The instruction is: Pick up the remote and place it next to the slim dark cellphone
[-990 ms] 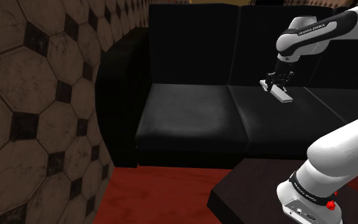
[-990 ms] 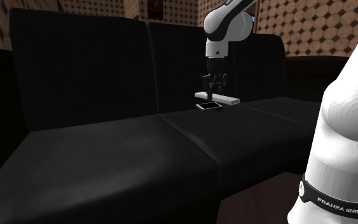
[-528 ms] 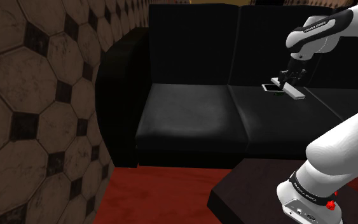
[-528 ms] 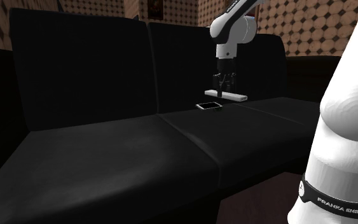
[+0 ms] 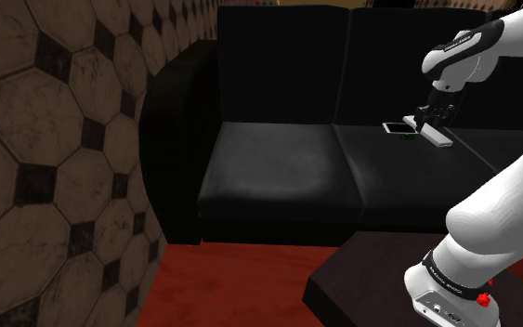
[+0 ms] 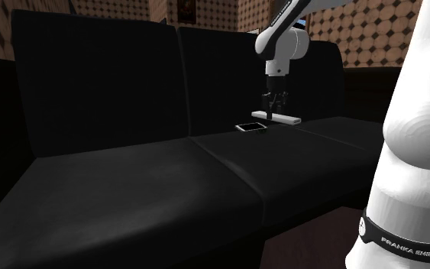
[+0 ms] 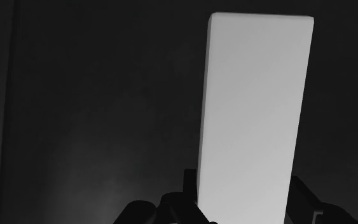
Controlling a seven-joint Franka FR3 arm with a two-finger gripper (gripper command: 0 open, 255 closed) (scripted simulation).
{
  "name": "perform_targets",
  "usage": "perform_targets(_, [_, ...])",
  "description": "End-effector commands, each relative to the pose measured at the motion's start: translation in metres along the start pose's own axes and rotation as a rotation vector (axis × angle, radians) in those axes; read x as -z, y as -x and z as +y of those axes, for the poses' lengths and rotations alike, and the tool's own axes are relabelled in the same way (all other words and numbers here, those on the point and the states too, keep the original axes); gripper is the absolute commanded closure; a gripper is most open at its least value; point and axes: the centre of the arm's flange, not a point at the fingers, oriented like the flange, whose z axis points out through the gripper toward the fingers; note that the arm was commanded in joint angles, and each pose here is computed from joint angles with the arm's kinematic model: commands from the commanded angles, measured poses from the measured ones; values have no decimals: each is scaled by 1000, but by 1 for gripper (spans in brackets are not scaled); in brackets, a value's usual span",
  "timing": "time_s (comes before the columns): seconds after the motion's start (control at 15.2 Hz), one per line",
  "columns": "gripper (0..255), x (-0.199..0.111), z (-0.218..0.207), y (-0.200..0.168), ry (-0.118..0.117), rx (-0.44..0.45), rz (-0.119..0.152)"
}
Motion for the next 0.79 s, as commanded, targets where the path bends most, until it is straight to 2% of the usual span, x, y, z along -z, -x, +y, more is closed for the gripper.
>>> perform_targets(0.0, [255, -10, 1, -1, 0, 0, 1])
perform_targets(0.59, [255, -59, -1, -1, 0, 0, 1])
perform_targets(0.73, [255, -59, -1, -1, 0, 0, 1])
